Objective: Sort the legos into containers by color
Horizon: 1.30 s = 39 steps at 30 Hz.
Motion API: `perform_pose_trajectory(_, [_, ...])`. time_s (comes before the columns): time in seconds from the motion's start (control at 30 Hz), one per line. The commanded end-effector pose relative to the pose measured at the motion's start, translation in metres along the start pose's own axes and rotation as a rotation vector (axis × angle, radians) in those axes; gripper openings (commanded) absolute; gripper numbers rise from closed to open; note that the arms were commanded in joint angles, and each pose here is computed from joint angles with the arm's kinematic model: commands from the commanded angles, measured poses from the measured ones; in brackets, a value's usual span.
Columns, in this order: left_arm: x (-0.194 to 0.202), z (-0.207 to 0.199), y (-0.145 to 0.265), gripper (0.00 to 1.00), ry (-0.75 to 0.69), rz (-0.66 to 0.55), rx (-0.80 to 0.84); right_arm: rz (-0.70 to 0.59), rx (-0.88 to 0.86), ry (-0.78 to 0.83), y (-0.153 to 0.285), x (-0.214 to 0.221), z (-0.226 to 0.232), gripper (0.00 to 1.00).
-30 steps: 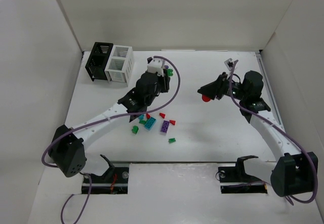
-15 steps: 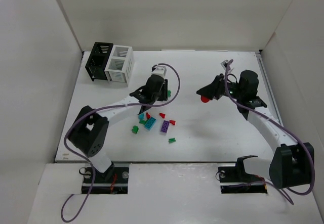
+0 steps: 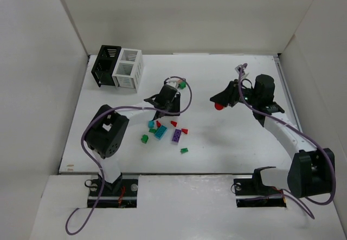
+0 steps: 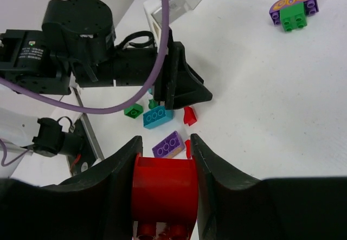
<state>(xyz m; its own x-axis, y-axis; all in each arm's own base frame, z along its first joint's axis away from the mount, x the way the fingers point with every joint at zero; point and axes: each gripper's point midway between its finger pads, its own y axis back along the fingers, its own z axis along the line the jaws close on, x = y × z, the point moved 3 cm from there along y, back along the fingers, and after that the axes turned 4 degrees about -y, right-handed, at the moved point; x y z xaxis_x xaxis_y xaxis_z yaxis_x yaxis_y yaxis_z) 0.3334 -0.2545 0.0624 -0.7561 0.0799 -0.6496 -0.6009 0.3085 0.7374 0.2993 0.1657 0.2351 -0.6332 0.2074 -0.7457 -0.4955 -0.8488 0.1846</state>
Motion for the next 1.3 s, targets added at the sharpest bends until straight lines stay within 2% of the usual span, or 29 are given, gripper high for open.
perform_pose_trajectory(0.0, [-0.034, -0.015, 0.030, 0.45, 0.032, -0.102, 0.082, -0.032, -0.019, 0.069, 0.000, -0.018, 0.008, 0.00])
perform_pose_trajectory(0.13, [-0.052, -0.032, 0.060, 0.66, -0.008, -0.170, 0.206, -0.039, -0.022, 0.087, -0.001, -0.025, 0.010, 0.00])
perform_pose_trajectory(0.17, [-0.064, -0.040, 0.079, 0.80, -0.048, -0.219, 0.269, -0.040, -0.022, 0.087, -0.001, -0.025, 0.010, 0.00])
perform_pose_trajectory(0.2, [-0.072, -0.048, 0.090, 0.86, -0.069, -0.258, 0.325, -0.050, -0.028, 0.102, -0.001, -0.031, 0.013, 0.00])
perform_pose_trajectory(0.27, [-0.071, -0.074, 0.118, 1.00, -0.147, -0.289, 0.538, -0.072, -0.054, 0.134, -0.003, -0.043, 0.025, 0.00])
perform_pose_trajectory(0.3, [-0.088, -0.088, 0.144, 1.00, -0.189, -0.393, 0.645, -0.084, -0.063, 0.112, -0.003, -0.046, 0.028, 0.00])
perform_pose_trajectory(0.33, [-0.076, -0.103, 0.160, 1.00, -0.243, -0.379, 0.803, -0.112, -0.119, 0.151, -0.005, -0.057, 0.043, 0.00])
perform_pose_trajectory(0.37, [-0.078, -0.111, 0.174, 1.00, -0.278, -0.407, 0.880, -0.130, -0.156, 0.160, -0.006, -0.061, 0.053, 0.00])
perform_pose_trajectory(0.4, [-0.078, -0.116, 0.181, 1.00, -0.305, -0.420, 0.937, -0.143, -0.189, 0.104, -0.005, -0.063, 0.060, 0.00])
perform_pose_trajectory(0.43, [-0.082, -0.121, 0.189, 1.00, -0.317, -0.445, 0.981, -0.201, -0.248, 0.152, -0.004, -0.074, 0.074, 0.00])
perform_pose_trajectory(0.47, [-0.080, -0.126, 0.198, 1.00, -0.330, -0.441, 1.041, -0.227, -0.264, 0.134, -0.003, -0.077, 0.078, 0.00])
perform_pose_trajectory(0.5, [-0.077, -0.133, 0.200, 1.00, -0.339, -0.437, 1.078, -0.234, -0.292, 0.069, -0.003, -0.076, 0.085, 0.00])
perform_pose_trajectory(0.57, [-0.082, -0.144, 0.211, 1.00, -0.367, -0.461, 1.149, -0.302, -0.369, 0.099, 0.001, -0.084, 0.103, 0.00])
perform_pose_trajectory(0.67, [-0.084, -0.158, 0.213, 1.00, -0.379, -0.468, 1.205, -0.323, -0.489, 0.046, 0.000, -0.083, 0.119, 0.00])
perform_pose_trajectory(0.73, [-0.082, -0.162, 0.220, 1.00, -0.363, -0.460, 1.269, -0.290, -0.554, 0.017, -0.003, -0.077, 0.128, 0.00])
perform_pose_trajectory(0.77, [-0.088, -0.166, 0.233, 1.00, -0.395, -0.532, 1.322, -0.262, -0.569, -0.026, -0.009, -0.072, 0.125, 0.00])
perform_pose_trajectory(0.83, [-0.084, -0.164, 0.242, 1.00, -0.401, -0.535, 1.393, -0.259, -0.609, -0.027, -0.012, -0.069, 0.130, 0.00])
perform_pose_trajectory(0.93, [-0.086, -0.162, 0.246, 1.00, -0.377, -0.543, 1.405, -0.237, -0.637, -0.037, -0.018, -0.062, 0.134, 0.00])
perform_pose_trajectory(1.1, [-0.094, -0.157, 0.252, 0.98, -0.387, -0.593, 1.402, -0.243, -0.588, -0.026, -0.022, -0.062, 0.133, 0.00])
perform_pose_trajectory(1.27, [-0.104, -0.159, 0.242, 0.81, -0.360, -0.559, 1.348, -0.240, -0.599, -0.031, -0.023, -0.061, 0.145, 0.00])
